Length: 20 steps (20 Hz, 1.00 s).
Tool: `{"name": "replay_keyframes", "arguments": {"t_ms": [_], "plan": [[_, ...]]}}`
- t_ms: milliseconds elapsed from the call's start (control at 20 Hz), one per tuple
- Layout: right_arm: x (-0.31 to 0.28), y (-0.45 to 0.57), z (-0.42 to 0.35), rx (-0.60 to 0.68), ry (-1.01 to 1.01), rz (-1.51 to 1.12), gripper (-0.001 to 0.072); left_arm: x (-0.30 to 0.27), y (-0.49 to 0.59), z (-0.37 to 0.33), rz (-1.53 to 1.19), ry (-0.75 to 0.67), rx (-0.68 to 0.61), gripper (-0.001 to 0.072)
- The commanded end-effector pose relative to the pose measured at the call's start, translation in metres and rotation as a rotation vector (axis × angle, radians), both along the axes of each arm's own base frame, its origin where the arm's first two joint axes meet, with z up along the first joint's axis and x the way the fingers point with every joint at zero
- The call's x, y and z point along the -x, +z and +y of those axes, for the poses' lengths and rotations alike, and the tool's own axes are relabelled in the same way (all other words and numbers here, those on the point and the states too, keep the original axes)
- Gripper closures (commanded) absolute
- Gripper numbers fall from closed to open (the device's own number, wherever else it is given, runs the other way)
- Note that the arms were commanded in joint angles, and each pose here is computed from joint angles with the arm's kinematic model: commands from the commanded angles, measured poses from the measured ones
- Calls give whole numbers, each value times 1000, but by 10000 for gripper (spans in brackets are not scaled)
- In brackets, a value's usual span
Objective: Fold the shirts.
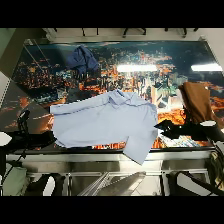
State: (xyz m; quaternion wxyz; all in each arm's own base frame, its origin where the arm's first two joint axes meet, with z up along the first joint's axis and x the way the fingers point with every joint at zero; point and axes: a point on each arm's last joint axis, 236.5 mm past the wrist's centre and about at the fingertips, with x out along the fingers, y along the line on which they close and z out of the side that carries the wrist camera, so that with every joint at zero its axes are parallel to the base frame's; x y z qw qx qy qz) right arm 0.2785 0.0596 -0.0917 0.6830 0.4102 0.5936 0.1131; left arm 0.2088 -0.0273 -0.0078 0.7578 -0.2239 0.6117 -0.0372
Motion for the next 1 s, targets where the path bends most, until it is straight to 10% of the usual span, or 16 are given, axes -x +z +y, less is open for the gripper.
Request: {"name": "replay_keyframes", "arguments": {"t_ms": [0,50,100,150,350,600,950], "plan": [[-12,-21,24,-29,-4,2,20,1,1,0,0,-4,-2,694],[-11,-24,32,-24,21,3,94,1,1,0,0,-4,-2,694],[-9,-23,38,-18,55,-6,466,1,1,0,1,-5,-1,694],[-10,-15,42,-24,97,-41,688,1,3,0,2,-9,-4,694],[-5,43,28,51,200,-146,689,-16,41,9,-93,-65,-60,694],[23,163,-20,449,133,-370,689,-31,109,12,-206,-57,-100,695],[96,361,-30,767,46,-765,689,21,245,22,-400,-170,-408,694]]}}
